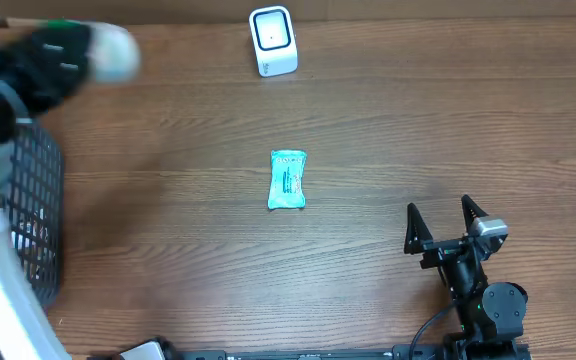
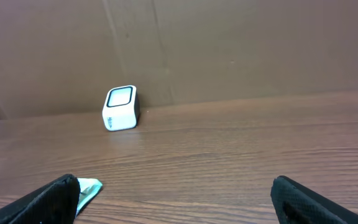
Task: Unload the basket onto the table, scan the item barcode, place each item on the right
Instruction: 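Place the green-lidded jar left of the tissue pack and release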
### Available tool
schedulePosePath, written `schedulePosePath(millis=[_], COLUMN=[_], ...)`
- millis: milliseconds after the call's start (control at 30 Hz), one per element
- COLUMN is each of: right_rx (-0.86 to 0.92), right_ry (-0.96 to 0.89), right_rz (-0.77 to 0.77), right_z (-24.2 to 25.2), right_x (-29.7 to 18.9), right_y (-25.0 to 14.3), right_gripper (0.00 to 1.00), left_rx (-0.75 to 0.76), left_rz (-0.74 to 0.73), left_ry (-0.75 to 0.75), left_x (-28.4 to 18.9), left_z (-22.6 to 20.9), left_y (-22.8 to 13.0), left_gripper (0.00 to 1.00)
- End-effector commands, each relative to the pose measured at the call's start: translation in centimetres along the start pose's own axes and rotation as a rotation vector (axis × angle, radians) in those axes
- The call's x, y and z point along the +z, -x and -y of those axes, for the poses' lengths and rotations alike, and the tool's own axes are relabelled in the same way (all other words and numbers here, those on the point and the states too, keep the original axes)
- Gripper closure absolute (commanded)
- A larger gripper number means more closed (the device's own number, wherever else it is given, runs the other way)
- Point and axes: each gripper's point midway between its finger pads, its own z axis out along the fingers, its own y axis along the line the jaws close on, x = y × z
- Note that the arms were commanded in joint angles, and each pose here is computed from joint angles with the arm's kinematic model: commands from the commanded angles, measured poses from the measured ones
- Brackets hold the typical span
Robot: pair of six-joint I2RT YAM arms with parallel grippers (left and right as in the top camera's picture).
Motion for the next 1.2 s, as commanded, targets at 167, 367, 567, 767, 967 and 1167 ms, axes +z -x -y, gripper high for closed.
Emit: schedulePosePath(millis=[167,367,567,767,967,1167], right_rx=[0.003,0.003,0.003,0.003,0.003,0.003], right_ry=[-0.011,-0.011,-0.011,-0.011,-0.011,-0.011], right_rz=[0.004,0.004,0.004,0.004,0.004,0.004], right_z=[0.3,0.3,0.3,0.3,0.3,0.3], right_x=[0.0,0.0,0.0,0.0,0.0,0.0], right_y=[-0.2,-0.2,-0.2,-0.2,-0.2,-0.2], right_gripper=[0.00,0.00,0.00,0.00,0.00,0.00], left_rx=[0.294,0.441,0.447,0.379,0.336,0.336], left_rz=[-0.426,-0.671,-0.827,-0.918,-0.899,-0.925], left_ry=[0.222,0.379,0.511,0.634,0.649,0.664], left_x=[9.7,17.7,22.4,25.3,26.4,25.8], left_z=[1.0,-0.4,-4.3,-8.3,-8.6,-8.9], left_y=[-12.3,-20.9,-26.4,-30.6,-31.3,-31.5], left_gripper=[0.71,0.71,0.74,0.74,0.65,0.53])
